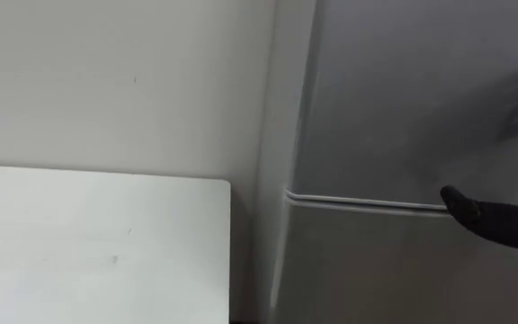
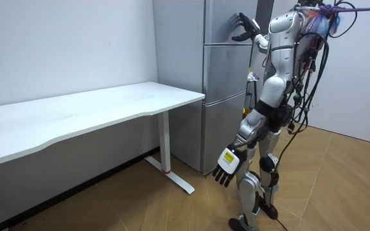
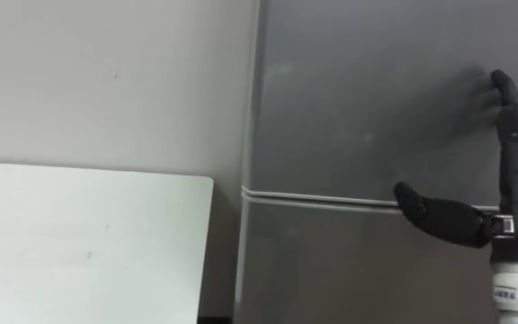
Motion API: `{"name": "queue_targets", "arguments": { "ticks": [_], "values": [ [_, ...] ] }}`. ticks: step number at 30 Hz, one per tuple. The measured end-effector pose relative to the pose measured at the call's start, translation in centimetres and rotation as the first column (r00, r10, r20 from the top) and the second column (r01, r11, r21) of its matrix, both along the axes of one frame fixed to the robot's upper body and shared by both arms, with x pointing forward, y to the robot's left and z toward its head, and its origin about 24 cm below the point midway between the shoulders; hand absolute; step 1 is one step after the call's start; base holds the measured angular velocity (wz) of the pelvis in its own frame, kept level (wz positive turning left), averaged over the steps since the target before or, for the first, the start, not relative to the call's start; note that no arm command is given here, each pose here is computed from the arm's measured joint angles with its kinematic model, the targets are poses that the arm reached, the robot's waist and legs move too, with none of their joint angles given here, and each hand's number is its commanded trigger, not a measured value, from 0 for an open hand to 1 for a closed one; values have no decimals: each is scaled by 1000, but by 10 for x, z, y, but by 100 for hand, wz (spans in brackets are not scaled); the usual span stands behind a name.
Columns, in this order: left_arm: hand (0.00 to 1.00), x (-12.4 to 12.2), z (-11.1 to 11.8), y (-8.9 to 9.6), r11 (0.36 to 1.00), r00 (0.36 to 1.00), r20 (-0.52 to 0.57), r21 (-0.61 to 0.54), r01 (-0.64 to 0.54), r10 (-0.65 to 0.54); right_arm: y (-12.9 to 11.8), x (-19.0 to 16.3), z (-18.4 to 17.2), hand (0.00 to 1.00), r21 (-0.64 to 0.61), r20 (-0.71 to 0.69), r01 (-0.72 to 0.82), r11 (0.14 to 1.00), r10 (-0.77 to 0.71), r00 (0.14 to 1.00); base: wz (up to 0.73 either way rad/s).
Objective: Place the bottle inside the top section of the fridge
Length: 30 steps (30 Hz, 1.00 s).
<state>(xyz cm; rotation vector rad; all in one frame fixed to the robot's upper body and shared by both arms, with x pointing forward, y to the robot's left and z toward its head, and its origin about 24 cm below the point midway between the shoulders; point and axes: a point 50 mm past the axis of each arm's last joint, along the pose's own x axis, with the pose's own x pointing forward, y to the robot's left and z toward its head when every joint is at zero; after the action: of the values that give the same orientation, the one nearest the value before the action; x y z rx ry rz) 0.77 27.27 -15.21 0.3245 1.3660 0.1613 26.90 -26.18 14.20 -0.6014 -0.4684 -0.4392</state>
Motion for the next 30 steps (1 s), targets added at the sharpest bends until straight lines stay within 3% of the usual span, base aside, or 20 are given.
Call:
{"name": "queue_targets", "arguments": {
  "ticks": [18, 30],
  "values": [
    [0, 2, 2, 1, 1000, 1000, -27, 8, 15, -15, -15, 14, -12, 0, -89, -61, 124, 988, -130, 990, 2],
    [0, -13, 4, 3, 1000, 999, -51, 1, -5, 5, -22, 21, -13, 0, 166, -80, 125, 978, -112, 990, 7]
  ]
}}
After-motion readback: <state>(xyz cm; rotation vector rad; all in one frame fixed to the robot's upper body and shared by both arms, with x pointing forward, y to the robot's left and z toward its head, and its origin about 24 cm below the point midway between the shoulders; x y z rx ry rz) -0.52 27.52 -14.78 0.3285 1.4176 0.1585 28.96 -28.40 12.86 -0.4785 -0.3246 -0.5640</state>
